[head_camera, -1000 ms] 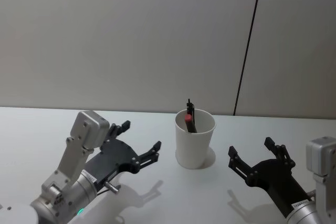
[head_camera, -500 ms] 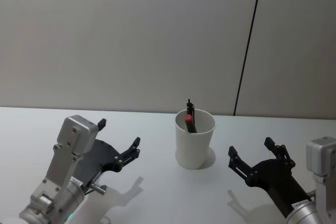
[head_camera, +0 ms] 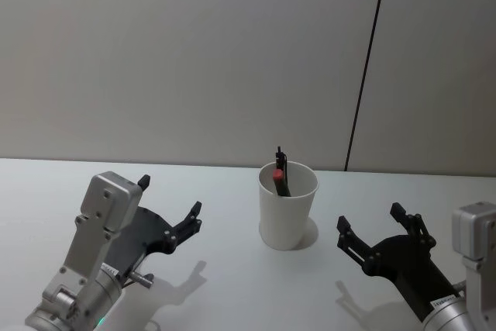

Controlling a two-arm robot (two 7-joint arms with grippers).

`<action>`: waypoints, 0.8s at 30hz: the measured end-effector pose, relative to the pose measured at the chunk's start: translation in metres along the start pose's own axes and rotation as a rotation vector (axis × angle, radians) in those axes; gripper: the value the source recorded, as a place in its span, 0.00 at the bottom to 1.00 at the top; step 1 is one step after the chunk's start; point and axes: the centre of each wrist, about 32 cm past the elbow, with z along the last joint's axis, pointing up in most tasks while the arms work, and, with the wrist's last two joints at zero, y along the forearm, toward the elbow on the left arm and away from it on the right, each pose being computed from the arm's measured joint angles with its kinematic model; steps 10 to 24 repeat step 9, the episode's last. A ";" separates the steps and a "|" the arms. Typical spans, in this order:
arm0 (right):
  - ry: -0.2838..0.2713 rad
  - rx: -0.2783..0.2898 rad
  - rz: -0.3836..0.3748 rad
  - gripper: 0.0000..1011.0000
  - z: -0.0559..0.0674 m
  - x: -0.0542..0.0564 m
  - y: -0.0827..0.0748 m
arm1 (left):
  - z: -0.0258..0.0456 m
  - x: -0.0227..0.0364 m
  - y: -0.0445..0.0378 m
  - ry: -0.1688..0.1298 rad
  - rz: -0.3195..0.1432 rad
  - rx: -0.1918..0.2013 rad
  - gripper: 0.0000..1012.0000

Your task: Place the pen into the pen holder.

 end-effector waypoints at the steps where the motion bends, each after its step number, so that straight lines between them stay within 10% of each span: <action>1: 0.000 0.000 0.000 0.99 0.000 0.000 0.000 | 0.0000 0.0000 0.0000 0.000 0.000 0.000 0.99; 24: 0.000 0.000 0.000 0.99 0.000 0.000 0.000 | 0.0000 -0.0002 0.0000 0.000 0.000 0.000 0.99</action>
